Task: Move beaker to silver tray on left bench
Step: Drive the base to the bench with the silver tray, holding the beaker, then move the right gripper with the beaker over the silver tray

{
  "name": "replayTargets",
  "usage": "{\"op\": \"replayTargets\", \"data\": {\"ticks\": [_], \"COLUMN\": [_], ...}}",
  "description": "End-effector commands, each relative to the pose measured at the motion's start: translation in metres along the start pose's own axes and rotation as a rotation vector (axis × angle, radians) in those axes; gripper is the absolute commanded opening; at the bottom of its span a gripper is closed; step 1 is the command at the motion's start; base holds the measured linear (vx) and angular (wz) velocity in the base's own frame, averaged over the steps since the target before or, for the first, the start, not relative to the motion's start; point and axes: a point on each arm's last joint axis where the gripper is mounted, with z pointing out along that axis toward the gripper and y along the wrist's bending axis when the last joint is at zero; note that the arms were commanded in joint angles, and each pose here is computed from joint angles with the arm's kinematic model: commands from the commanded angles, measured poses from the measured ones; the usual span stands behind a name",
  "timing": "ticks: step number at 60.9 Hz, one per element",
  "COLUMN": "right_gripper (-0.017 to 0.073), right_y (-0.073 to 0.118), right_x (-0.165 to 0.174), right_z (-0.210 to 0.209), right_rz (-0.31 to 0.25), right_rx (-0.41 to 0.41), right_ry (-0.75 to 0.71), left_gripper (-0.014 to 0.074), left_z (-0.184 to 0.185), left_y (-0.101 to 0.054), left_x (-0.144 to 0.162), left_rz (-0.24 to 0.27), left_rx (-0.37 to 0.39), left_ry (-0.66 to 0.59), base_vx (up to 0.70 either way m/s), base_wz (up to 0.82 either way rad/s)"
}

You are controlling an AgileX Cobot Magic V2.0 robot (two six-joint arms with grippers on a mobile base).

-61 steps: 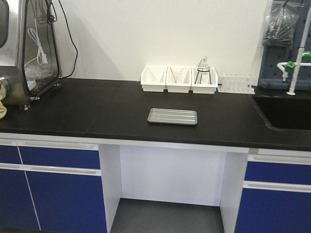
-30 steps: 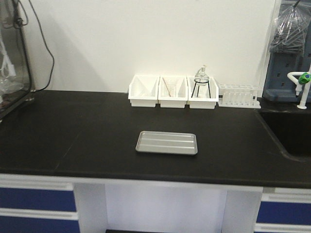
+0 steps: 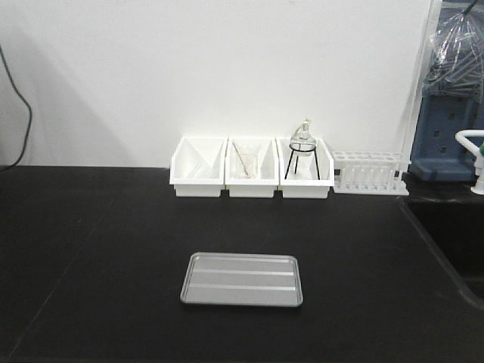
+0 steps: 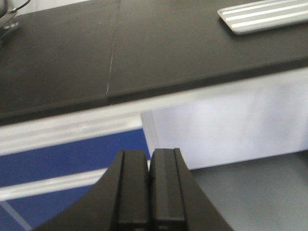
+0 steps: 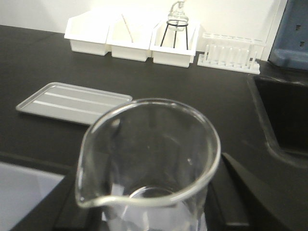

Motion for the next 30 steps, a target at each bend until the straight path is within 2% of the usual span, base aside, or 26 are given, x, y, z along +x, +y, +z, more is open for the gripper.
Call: {"op": "replayTargets", "data": {"ticks": [1, 30], "right_gripper": [-0.0011, -0.0011], "right_y": [0.0012, 0.0012], "right_x": [-0.0166, -0.0166], "right_z": [-0.0001, -0.0001], "right_rz": [-0.015, -0.014], "right_rx": [-0.016, -0.017], "right_ry": [-0.096, -0.097], "left_gripper": [0.0001, 0.0001], "left_z": [0.0017, 0.0017], "left_y": [-0.0011, -0.0011], "left_x": [-0.0016, -0.0016], "left_rz": [-0.003, -0.003], "left_rx": [0.007, 0.007], "left_ry": [-0.070, -0.070], "base_vx": [0.44, 0.38], "base_wz": [-0.11, -0.10]}}
